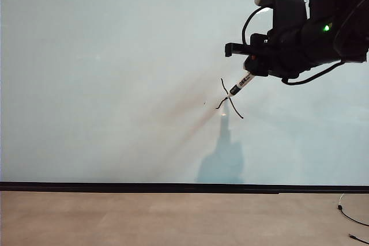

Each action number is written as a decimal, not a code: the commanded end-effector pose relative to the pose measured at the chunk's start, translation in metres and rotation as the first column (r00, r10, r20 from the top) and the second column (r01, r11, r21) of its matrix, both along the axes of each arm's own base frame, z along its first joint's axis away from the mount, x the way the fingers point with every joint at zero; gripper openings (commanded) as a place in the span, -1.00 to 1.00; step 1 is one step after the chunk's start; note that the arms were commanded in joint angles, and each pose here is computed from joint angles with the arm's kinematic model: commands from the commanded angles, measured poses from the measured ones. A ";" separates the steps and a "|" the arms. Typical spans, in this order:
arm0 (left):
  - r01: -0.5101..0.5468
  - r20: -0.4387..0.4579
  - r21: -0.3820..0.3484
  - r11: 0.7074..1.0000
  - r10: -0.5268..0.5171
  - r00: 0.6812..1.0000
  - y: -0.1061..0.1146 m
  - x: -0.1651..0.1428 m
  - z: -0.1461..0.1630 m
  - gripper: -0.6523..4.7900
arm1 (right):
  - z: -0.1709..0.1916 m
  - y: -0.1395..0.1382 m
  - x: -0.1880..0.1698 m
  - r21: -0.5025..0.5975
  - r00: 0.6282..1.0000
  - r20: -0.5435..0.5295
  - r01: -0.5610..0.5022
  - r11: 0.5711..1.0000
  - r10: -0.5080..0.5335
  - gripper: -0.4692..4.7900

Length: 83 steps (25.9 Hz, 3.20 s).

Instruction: Pick up the pen on the shelf to the right of the whiteboard and draw a cross mark.

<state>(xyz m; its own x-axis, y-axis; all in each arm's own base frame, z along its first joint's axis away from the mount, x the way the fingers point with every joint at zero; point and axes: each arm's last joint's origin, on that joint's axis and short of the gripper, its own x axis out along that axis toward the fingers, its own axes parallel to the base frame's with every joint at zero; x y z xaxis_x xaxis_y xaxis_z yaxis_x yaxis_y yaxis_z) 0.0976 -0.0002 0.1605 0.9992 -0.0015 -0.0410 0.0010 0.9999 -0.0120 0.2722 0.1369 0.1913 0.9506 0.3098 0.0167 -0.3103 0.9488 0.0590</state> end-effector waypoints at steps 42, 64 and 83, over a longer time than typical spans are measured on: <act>0.004 0.011 0.004 1.000 -0.004 1.000 0.000 0.000 0.002 -0.78 | -0.015 -0.065 -0.133 -0.100 0.987 0.056 0.154 0.983 -0.149 -0.84; 0.004 0.012 0.004 1.000 -0.004 1.000 0.000 0.000 0.002 -0.78 | -0.031 -0.077 -0.151 -0.131 0.984 -0.003 0.175 0.976 -0.177 -0.84; 0.004 0.011 0.004 1.000 -0.004 1.000 0.000 0.000 0.002 -0.78 | -0.036 -0.094 -0.177 -0.159 0.976 -0.072 0.190 0.969 -0.204 -0.84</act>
<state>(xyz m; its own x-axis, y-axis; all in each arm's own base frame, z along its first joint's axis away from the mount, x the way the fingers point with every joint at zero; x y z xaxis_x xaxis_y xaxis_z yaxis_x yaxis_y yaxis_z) 0.0976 -0.0002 0.1605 0.9992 -0.0015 -0.0410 0.0010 0.9999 -0.0120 0.0964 0.0442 0.1553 0.9883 0.1184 -0.0958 -0.1260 0.9890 -0.0774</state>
